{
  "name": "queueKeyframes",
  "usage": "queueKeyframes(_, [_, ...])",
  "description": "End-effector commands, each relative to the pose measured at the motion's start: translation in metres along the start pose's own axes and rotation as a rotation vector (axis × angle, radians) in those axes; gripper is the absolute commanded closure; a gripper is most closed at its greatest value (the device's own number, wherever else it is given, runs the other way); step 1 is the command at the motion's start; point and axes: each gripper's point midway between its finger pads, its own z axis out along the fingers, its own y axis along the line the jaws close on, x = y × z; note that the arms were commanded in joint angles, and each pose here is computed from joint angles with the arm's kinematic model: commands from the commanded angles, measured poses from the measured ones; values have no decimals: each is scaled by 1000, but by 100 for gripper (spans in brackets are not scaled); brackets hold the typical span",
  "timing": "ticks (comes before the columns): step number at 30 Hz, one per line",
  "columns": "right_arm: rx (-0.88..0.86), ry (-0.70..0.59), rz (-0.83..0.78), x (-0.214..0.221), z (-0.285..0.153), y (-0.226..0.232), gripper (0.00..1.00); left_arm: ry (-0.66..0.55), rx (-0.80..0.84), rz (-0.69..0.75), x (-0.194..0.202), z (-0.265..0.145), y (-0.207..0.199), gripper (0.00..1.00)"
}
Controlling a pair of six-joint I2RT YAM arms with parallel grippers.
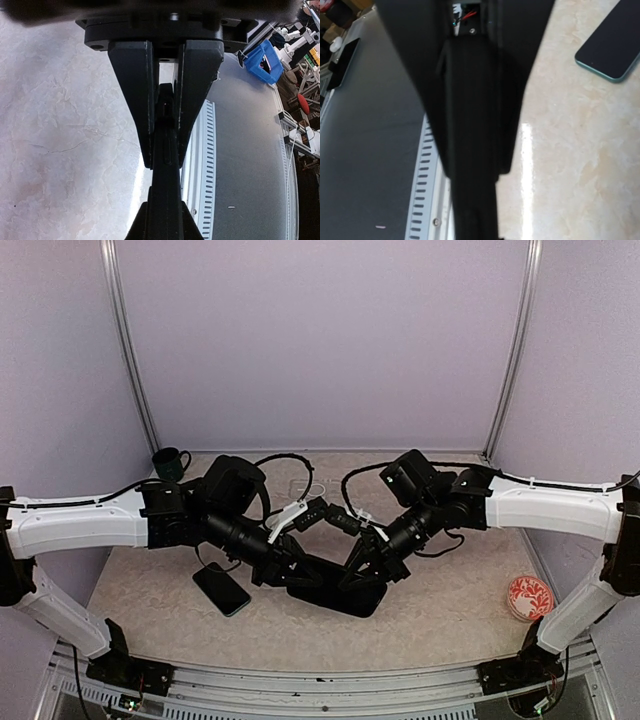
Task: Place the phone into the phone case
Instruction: Pass from the left arm to the right, then pass from the right arm to the left
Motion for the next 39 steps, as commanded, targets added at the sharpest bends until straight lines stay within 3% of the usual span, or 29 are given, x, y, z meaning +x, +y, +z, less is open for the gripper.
queueKeyframes(1, [-39,-8,3,0,6,9,100,-80,0,65,-22,-8,-8,100])
queueKeyframes(9, [-28,-4,-2,0,5,8,100,-90,-23,60,-22,-10,-5,99])
queueKeyframes(12, [4,-13,-16,-3,2,5,100,-103,-35,66,-26,-12,-4,78])
queueKeyframes(21, [102,-102,-87,-19,-16,6,100,-220,-36,63,-37,-36,-10,35])
queueKeyframes(25, [146,-165,-112,-29,-27,7,100,-356,-79,44,-51,-63,-4,18])
queueKeyframes(27, [162,-206,-127,-35,-34,9,100,-424,-99,26,-55,-75,1,3])
queueKeyframes(33, [259,-352,-115,-55,-59,4,100,-525,-68,8,-61,-88,-1,1])
queueKeyframes(39, [310,-513,-70,-71,-80,-2,100,-525,-28,2,-63,-73,-5,1])
